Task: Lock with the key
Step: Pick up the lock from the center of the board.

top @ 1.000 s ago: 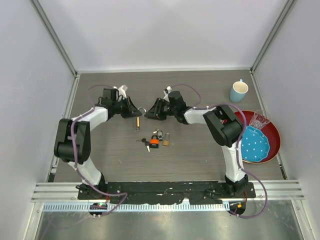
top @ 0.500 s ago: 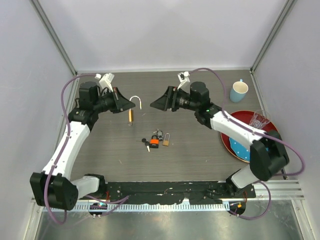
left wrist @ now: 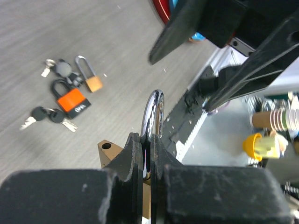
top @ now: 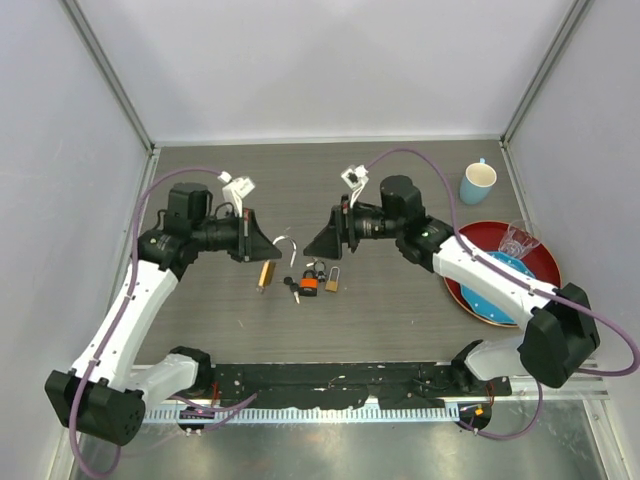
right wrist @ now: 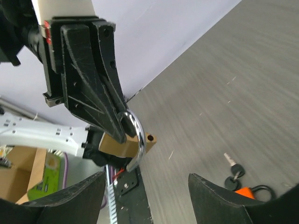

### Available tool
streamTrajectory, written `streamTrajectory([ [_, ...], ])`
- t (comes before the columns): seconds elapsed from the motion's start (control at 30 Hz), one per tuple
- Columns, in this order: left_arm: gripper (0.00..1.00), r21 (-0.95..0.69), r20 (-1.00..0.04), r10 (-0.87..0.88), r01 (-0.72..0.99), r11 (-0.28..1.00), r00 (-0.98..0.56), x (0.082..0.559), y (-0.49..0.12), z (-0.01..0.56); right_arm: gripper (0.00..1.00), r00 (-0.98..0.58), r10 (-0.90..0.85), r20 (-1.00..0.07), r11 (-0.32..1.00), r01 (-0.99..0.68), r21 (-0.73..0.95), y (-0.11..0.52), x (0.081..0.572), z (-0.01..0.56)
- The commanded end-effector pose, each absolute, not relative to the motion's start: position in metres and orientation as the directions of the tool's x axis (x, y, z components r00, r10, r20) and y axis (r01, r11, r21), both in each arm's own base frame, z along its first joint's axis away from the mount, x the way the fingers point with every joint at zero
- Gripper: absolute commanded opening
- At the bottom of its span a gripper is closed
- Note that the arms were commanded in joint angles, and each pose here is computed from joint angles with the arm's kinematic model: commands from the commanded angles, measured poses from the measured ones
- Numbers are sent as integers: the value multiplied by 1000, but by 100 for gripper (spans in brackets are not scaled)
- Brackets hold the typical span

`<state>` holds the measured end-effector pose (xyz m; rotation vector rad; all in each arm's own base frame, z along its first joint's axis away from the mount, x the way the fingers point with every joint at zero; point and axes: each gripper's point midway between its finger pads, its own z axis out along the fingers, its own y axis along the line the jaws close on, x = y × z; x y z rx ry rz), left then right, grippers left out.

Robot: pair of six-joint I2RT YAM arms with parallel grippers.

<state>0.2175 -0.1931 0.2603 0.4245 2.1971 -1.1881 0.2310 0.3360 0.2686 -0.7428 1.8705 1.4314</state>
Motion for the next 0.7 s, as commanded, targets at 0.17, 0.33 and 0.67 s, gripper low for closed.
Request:
streamTrajectory([
  [0.17, 0, -603, -695, 117, 665, 441, -709, 180, -219, 279, 61, -572, -169, -802, 107, -820, 562, 375, 200, 264],
  [0.33, 0, -599, -698, 125, 670, 437, -705, 178, -220, 277, 35, -569, -174, -804, 61, -821, 568, 379, 195, 265],
  [0.67, 0, -588, -688, 146, 664, 463, -711, 186, -220, 265, 2, -584, -115, -803, -44, -805, 592, 383, 184, 278],
])
